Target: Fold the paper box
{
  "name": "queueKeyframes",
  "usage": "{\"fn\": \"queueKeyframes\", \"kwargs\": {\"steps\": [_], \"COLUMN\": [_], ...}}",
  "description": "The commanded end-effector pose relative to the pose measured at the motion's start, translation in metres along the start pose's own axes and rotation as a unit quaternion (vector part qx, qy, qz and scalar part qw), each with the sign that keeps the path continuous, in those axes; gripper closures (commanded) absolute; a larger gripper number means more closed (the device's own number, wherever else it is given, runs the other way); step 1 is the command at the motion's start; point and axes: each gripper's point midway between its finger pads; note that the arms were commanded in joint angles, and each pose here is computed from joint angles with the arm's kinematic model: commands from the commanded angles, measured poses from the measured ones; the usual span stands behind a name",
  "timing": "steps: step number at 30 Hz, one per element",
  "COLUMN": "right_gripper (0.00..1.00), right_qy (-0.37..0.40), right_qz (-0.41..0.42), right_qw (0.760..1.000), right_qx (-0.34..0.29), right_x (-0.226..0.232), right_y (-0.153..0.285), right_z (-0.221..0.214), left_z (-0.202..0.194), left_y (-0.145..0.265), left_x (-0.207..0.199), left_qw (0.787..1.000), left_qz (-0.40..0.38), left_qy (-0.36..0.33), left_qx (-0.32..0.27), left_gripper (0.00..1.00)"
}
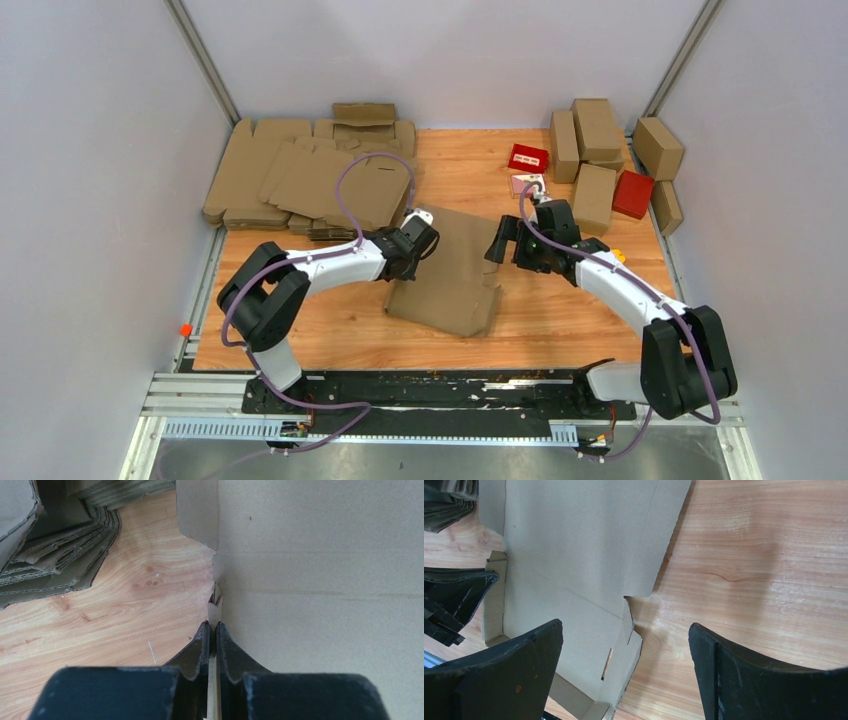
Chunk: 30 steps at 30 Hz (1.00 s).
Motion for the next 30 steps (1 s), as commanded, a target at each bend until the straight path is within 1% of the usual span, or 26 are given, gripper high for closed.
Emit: {"fn": "queueKeyframes", "kwargs": {"steps": [1,2,5,11,13,17,19,22,23,30], "right_gripper": [0.04,0.04,0.04,0.04,0.04,0.04,0.04,0.04,0.04,0.02], "right_qy": [0.013,0.014,0.013,0.016,0.014,0.011,0.011,0.011,0.012,0.020], "right_qz": [0.008,0.008,0.007,0.004,0.001,0.002,0.004,0.004,0.005,0.012], "right_qw": [0.999,0.999,0.999,0.999,0.999,0.999,0.999,0.999,0.999,0.999], "right_qx": [-0.032,-0.032,-0.032,-0.038,-0.037,-0.032,-0.030,-0.031,-0.032,-0.039], "right_x": [0.003,0.003,0.003,0.002,0.000,-0.001,-0.001,-0.002,-0.002,-0.003], "right_y": [0.006,0.006,0.007,0.009,0.008,0.007,0.007,0.009,0.010,0.010], "right_z": [0.012,0.012,0.012,0.014,0.012,0.008,0.005,0.003,0.003,0.000], "left_z": [-0.010,-0.011,-0.011,-0.011,-0.010,-0.008,-0.010,-0.013,-0.014,-0.015], "left_y": [-0.008,-0.008,-0.008,-0.009,-0.008,-0.008,-0.009,-0.012,-0.012,-0.007], "left_x": [0.007,0.006,0.004,0.005,0.007,0.005,0.004,0.004,0.006,0.004], "left_qw": [0.999,0.999,1.000,0.999,0.999,1.000,0.999,0.999,0.999,0.999], "left_qz": [0.025,0.024,0.017,0.021,0.025,0.020,0.020,0.023,0.026,0.016], "left_qy": [-0.012,-0.012,-0.014,-0.018,-0.019,-0.017,-0.017,-0.022,-0.023,-0.015], "left_qx": [0.018,0.018,0.018,0.020,0.018,0.016,0.019,0.025,0.027,0.027], "left_gripper": [1.00,1.00,0.84,0.67,0.66,0.69,0.74,0.96,1.00,1.00]}}
Point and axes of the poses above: each gripper's point midway between its finger pads, its own y axis back along the fingers, its own x axis along the line the jaws close on, z = x × y
